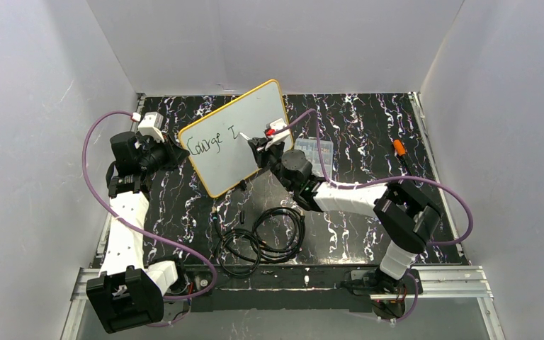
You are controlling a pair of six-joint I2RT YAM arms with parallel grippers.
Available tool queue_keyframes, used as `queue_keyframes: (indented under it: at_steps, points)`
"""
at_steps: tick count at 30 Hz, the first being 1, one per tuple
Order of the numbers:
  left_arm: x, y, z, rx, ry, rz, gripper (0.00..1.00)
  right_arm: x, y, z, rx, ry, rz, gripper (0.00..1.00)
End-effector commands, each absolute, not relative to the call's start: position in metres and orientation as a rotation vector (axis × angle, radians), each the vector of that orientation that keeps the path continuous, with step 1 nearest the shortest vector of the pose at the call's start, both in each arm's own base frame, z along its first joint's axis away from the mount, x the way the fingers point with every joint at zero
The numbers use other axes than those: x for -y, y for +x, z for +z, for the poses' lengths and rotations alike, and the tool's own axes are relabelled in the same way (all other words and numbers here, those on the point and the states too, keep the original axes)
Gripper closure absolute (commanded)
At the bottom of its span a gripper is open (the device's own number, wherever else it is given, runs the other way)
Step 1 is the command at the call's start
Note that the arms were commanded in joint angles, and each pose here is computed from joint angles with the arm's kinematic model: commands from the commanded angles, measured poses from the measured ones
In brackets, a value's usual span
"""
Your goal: Write a sentence on the whiteboard
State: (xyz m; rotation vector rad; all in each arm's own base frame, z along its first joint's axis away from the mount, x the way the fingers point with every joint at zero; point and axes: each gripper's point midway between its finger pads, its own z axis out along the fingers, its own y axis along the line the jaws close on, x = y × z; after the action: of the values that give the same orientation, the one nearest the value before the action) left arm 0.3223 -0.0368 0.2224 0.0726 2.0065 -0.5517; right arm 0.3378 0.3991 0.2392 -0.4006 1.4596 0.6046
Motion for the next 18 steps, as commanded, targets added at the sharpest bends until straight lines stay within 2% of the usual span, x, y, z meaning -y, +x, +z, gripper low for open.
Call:
queue_keyframes:
  at_steps: [1,18]
  points:
    - [0.042,0.318,0.227,-1.996,0.089,-0.571,1.0,-0.394,0.343,0.294,-1.331,-0.319,0.633,0.99]
    - [0.043,0.318,0.227,-1.997,0.089,-0.576,1.0,-0.408,0.35,0.289,-1.329,-0.354,0.651,0.99]
